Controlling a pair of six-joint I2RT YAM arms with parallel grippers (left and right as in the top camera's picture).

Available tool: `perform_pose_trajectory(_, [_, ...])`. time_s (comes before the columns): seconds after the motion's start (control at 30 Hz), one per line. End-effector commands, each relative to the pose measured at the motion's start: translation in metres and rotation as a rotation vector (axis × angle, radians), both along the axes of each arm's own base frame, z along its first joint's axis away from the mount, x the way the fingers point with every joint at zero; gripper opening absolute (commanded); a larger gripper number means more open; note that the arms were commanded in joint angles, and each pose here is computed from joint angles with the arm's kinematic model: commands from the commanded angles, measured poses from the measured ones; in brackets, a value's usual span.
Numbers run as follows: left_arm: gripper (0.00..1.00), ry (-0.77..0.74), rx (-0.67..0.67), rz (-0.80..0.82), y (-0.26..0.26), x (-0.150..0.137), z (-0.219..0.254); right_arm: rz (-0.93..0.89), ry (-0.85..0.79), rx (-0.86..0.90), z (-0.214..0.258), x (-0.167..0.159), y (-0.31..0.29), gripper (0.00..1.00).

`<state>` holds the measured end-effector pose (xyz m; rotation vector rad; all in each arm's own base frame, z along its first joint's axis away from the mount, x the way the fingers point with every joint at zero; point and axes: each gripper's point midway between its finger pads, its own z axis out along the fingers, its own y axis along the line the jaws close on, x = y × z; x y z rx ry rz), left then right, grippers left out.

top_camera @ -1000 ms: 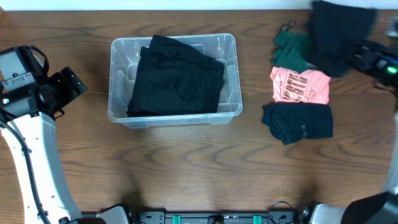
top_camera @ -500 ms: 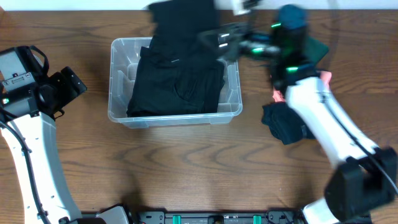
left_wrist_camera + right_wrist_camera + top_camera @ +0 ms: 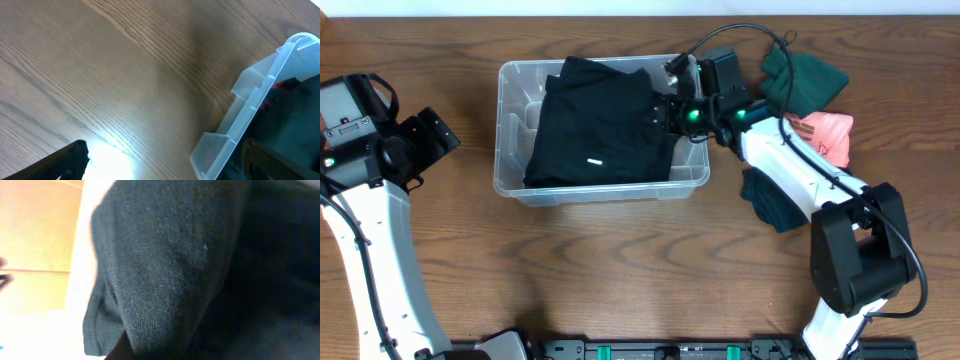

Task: Pack container
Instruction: 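Carry the black garment left and drop it into the container, then return the right gripper and grasp the dark green shirt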

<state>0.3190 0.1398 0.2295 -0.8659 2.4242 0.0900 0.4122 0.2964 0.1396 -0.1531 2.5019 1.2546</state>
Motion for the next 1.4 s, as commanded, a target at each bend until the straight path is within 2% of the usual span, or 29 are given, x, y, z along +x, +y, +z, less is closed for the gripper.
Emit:
perform_pose_trajectory(0.0, [0.98,0.0,0.005,0.017,0.003,0.0,0.001,-0.051,-0.11,-0.148,-0.004,0.015,-0.022,0.01])
perform_pose_trajectory(0.17, [0.98,0.0,0.005,0.017,0.003,0.0,0.001,-0.085,-0.107,-0.309,-0.026,0.014,-0.043,0.02])
perform_pose_trajectory(0.3, [0.98,0.0,0.005,0.017,0.003,0.0,0.001,-0.088,-0.12,-0.359,-0.03,0.013,-0.05,0.08])
perform_pose_trajectory(0.4, [0.98,0.0,0.005,0.017,0.003,0.0,0.001,-0.122,-0.149,-0.403,-0.023,0.017,-0.059,0.1])
perform_pose_trajectory(0.5, [0.98,0.0,0.005,0.017,0.003,0.0,0.001,-0.134,-0.205,-0.421,-0.005,0.018,-0.064,0.16])
perform_pose_trajectory(0.57, [0.98,0.0,0.005,0.017,0.003,0.0,0.001,-0.136,-0.239,-0.414,0.011,0.016,-0.064,0.26])
perform_pose_trajectory(0.7, [0.98,0.0,0.005,0.017,0.003,0.0,0.001,-0.156,-0.297,-0.385,0.048,0.009,-0.069,0.59])
perform_pose_trajectory(0.8, [0.98,0.0,0.005,0.017,0.003,0.0,0.001,-0.217,-0.335,-0.404,0.074,0.006,-0.087,0.66])
perform_pose_trajectory(1.03, [0.98,0.0,0.005,0.017,0.003,0.0,0.001,-0.417,-0.35,-0.486,0.106,0.01,-0.165,0.71])
perform_pose_trajectory(1.2, [0.98,0.0,0.005,0.017,0.003,0.0,0.001,-0.595,-0.23,-0.546,0.09,0.018,-0.256,0.77])
perform_pose_trajectory(1.37, [0.98,0.0,0.005,0.017,0.003,0.0,0.001,-0.712,-0.114,-0.51,0.066,0.02,-0.345,0.81])
